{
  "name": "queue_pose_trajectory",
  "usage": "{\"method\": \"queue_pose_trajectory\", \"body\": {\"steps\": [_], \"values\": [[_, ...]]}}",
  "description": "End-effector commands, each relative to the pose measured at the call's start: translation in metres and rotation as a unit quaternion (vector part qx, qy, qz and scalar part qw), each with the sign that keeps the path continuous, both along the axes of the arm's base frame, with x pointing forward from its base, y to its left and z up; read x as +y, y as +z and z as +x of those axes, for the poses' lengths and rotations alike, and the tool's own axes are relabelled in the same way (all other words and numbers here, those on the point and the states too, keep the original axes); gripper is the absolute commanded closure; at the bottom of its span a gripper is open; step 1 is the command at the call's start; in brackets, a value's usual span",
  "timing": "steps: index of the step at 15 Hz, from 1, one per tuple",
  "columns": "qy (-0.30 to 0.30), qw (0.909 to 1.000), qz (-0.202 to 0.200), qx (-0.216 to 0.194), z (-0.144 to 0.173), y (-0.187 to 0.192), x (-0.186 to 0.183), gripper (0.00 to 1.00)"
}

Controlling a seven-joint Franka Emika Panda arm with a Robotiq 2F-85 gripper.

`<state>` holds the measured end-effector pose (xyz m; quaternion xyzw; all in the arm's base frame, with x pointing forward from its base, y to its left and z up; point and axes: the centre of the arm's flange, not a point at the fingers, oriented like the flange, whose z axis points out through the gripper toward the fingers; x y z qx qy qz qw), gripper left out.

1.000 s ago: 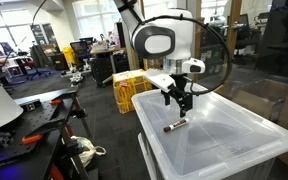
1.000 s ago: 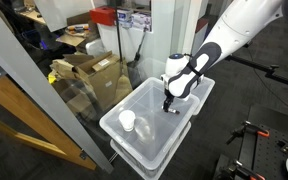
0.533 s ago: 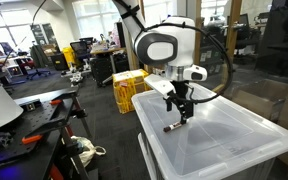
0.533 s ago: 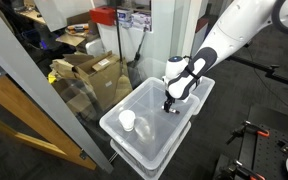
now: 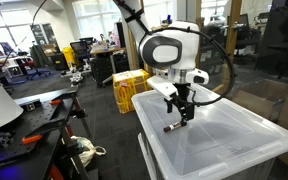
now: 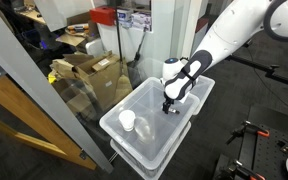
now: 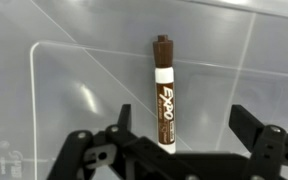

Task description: Put the marker in the cup

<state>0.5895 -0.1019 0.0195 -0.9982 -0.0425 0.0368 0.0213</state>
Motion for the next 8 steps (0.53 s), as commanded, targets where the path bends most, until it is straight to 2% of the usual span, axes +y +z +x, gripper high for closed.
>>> {"method": "queue_pose_trajectory", "body": {"steps": [1, 3, 5, 7, 8], "values": [[-0.015, 0.9998, -0.003, 0.016, 0.0116, -0.0056, 0.0006, 0.0], [-0.016, 0.9997, -0.002, 0.02, 0.0126, -0.0088, 0.0002, 0.0], [-0.017, 0.9996, -0.002, 0.024, 0.0133, -0.0108, 0.0, 0.16], [-0.018, 0.9995, -0.002, 0.026, 0.0143, -0.0117, -0.0005, 0.44], [-0.018, 0.9995, -0.002, 0.026, 0.0148, -0.0117, -0.0008, 0.51]]}}
